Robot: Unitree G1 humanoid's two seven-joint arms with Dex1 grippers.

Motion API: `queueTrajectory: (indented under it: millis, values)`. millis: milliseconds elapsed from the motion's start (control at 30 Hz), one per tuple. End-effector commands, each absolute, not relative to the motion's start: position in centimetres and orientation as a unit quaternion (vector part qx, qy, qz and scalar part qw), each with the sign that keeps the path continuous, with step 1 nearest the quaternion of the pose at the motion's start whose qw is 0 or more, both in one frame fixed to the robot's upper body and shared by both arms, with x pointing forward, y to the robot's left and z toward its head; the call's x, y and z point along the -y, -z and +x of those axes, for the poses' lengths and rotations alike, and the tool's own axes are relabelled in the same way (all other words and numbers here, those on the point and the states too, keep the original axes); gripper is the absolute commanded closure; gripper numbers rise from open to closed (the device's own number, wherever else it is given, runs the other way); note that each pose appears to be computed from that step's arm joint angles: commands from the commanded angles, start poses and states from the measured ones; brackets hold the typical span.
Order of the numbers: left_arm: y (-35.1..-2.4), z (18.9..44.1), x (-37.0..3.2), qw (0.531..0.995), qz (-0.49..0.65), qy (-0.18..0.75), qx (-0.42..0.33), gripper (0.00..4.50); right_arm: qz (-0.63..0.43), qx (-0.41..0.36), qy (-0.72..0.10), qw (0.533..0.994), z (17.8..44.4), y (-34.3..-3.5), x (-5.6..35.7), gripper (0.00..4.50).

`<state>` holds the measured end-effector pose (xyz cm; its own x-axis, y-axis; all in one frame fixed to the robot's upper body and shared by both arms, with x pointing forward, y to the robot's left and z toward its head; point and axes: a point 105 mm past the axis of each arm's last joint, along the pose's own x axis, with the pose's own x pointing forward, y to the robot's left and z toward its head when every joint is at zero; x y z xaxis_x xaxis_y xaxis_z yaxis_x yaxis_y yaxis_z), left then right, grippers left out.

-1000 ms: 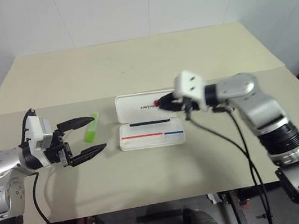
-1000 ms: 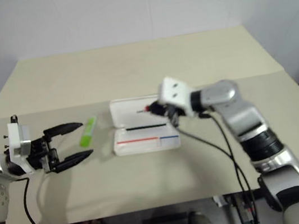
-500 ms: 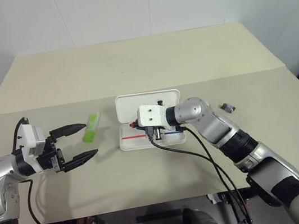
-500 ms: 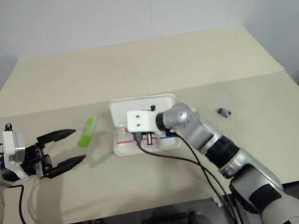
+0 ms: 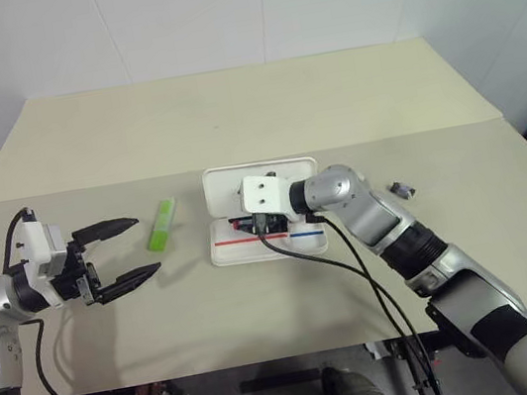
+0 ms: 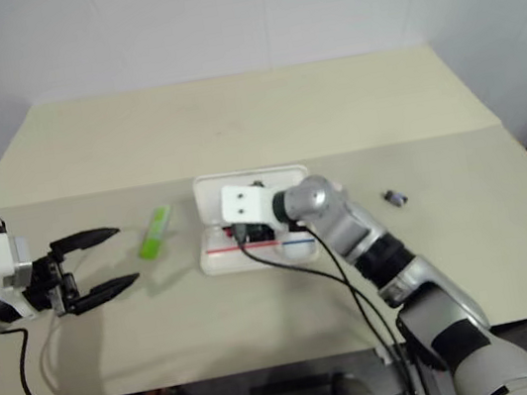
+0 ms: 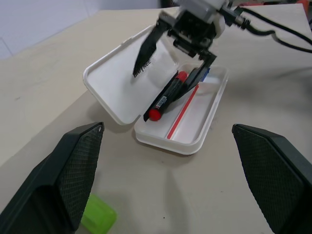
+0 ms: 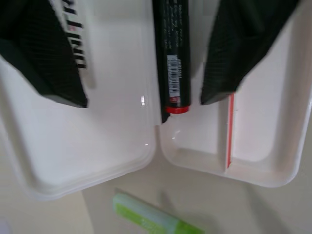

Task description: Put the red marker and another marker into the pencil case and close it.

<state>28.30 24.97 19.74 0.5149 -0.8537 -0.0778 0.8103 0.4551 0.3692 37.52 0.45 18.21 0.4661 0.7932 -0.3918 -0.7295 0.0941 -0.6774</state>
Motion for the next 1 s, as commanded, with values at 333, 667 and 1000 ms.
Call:
queueTrajectory:
  millis: [333,667,1000]
  values:
    - [-19.6,31.1,-26.4,0.924,0.187,0.332,0.038,0.0,-0.335,0.162,-0.567,0.735,33.5,-23.7,2.0,0.03]
    - [-16.8,35.0,-26.0,0.97,0.139,0.197,-0.033,0.0,-0.239,0.203,-0.545,0.777,33.7,-24.9,6.7,0.03]
    - [-13.5,39.0,-24.8,0.98,0.092,0.12,-0.132,0.0,-0.256,0.178,-0.493,0.812,35.1,-23.9,10.4,0.03]
